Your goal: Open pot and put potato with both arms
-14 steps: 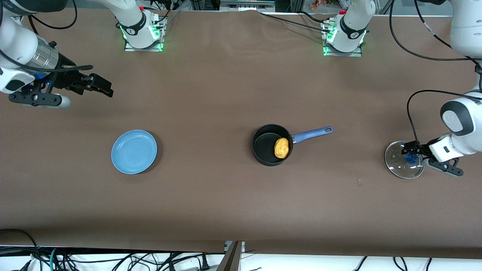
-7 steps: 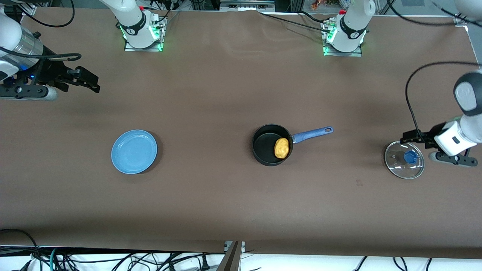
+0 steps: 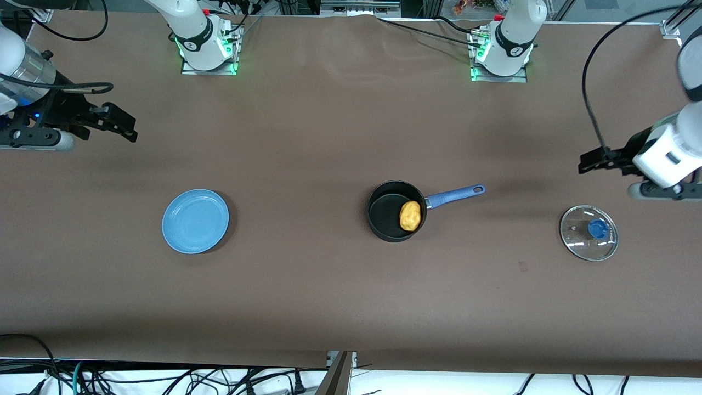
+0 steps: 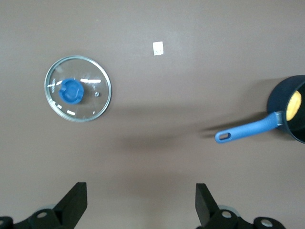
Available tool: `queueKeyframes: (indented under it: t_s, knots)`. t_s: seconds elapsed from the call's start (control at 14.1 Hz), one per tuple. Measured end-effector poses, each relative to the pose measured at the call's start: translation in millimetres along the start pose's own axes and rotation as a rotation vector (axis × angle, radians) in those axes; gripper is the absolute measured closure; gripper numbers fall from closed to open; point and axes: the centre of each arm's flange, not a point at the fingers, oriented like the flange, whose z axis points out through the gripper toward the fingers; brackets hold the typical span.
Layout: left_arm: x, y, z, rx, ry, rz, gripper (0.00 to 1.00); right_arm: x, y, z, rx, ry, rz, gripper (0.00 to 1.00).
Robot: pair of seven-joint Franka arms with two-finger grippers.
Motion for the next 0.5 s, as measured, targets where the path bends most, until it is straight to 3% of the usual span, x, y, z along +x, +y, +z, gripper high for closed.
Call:
queueKeyframes:
  t_s: [0.5]
  knots:
    - [-13.7,14.8,-27.4,0.001,-0.016,-0.026,0.00,3.3,-14.8,3.5,-0.017,-0.001,-0.029,0.00]
